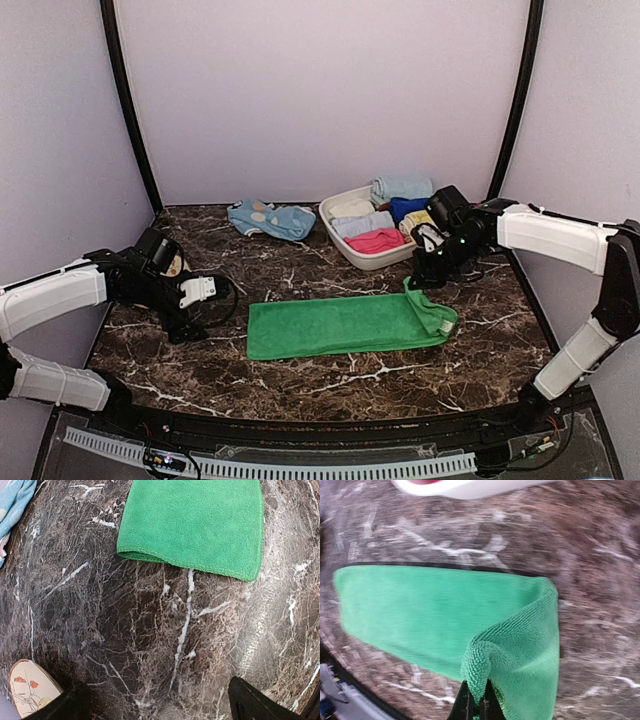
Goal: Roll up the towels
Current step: Fold the towel at the center of the board.
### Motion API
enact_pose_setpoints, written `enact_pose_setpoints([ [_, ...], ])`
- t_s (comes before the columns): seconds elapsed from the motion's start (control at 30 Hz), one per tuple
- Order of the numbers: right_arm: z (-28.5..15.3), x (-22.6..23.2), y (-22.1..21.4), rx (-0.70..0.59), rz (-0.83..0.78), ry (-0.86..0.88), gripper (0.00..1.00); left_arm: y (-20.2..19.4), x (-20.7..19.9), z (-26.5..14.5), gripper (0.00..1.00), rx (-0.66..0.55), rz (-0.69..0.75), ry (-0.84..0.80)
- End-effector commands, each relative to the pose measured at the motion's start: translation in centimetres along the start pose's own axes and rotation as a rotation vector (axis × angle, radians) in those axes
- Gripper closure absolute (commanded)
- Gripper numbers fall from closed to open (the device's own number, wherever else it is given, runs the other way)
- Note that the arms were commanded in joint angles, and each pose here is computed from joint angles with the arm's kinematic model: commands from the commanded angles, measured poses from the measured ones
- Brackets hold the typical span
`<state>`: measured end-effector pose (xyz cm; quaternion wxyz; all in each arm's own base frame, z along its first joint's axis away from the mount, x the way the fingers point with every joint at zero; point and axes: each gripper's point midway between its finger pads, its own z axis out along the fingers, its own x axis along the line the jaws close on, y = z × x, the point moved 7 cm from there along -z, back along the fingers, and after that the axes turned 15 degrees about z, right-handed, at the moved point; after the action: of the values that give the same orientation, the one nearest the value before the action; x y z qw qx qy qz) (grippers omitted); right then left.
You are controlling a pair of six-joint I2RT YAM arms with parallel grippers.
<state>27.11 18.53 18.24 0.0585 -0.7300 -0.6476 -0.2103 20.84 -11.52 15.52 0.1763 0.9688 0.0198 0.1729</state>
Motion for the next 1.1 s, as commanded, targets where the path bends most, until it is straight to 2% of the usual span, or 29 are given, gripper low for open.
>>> enact_pose_setpoints([
  [0.0,-0.3,5.4,-0.1,0.041,0.007,0.215,1.0,-0.2,0.3,-0.6,0.01,0.012,0.0,0.0],
  [0.6,4.7,17.0,-2.4,0.193,-0.111,0.376,1.0,-0.8,0.4,-0.6,0.01,0.032,-0.005,0.017],
  [1.07,7.3,20.5,-2.4,0.221,-0.077,0.427,1.0,-0.9,0.4,-0.7,0.01,0.034,-0.006,0.023],
])
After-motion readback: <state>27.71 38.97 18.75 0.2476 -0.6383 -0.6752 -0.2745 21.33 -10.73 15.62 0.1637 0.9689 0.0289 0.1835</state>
